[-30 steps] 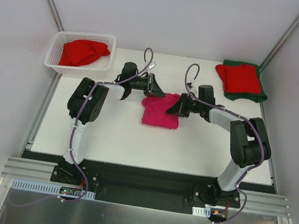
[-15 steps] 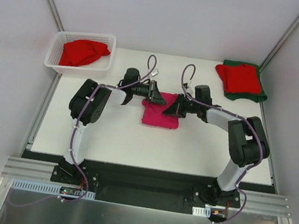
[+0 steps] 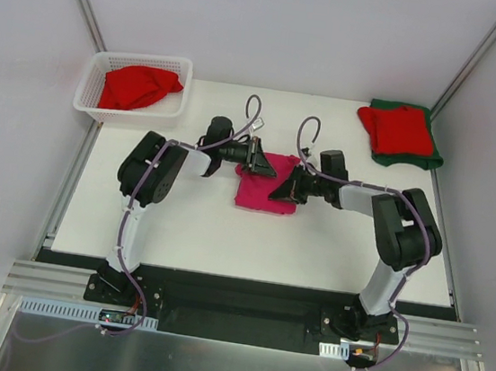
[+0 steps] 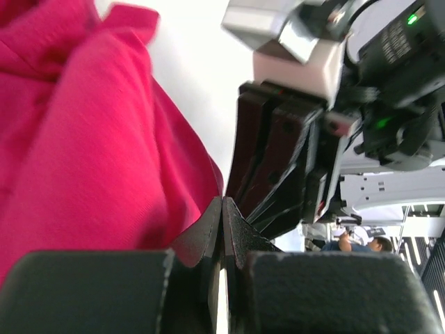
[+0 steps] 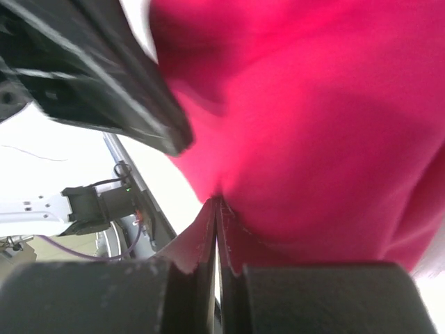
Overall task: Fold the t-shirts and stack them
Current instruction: Smooth out wrinkles on the folded tshirt
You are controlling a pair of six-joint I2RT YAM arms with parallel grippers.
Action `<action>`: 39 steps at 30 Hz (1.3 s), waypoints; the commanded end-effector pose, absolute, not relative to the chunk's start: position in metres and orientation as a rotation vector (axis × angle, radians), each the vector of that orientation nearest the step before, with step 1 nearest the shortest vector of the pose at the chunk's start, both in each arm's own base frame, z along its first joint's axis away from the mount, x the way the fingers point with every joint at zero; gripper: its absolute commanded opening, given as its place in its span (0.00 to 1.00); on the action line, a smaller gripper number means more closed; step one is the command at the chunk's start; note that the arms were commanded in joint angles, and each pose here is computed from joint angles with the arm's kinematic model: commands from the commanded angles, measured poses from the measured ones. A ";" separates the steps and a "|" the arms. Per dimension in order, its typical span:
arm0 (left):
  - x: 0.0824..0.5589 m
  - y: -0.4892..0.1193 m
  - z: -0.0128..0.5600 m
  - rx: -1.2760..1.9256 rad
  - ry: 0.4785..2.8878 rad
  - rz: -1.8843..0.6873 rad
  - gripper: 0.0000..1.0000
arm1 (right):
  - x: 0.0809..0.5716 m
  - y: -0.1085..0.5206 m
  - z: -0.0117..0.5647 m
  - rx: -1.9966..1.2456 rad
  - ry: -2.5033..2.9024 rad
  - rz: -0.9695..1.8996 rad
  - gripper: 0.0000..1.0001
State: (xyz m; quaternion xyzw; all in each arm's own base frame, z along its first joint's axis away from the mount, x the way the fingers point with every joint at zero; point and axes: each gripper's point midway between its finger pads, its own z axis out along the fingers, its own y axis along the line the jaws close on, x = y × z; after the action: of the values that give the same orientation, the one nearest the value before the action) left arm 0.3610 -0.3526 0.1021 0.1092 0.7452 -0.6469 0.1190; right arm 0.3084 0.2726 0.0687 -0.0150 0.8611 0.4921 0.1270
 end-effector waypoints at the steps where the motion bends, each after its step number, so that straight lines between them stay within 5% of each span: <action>1: 0.377 -0.362 0.105 0.364 2.107 -1.883 0.00 | 0.309 0.277 0.047 -0.032 2.513 1.455 0.01; 30: 0.401 -0.327 0.040 0.118 2.252 -1.768 0.00 | 0.297 0.270 0.015 0.035 2.586 1.438 0.01; 39: 0.399 -0.329 0.095 0.205 2.145 -1.796 0.00 | 0.302 0.272 0.058 -0.049 2.523 1.427 0.01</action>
State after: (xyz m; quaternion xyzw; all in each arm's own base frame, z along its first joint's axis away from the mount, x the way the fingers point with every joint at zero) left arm 0.3935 -0.3339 0.0501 0.0452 0.7702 -0.6244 0.1221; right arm 0.3049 0.2752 0.0356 0.0030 0.8594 0.5009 0.1028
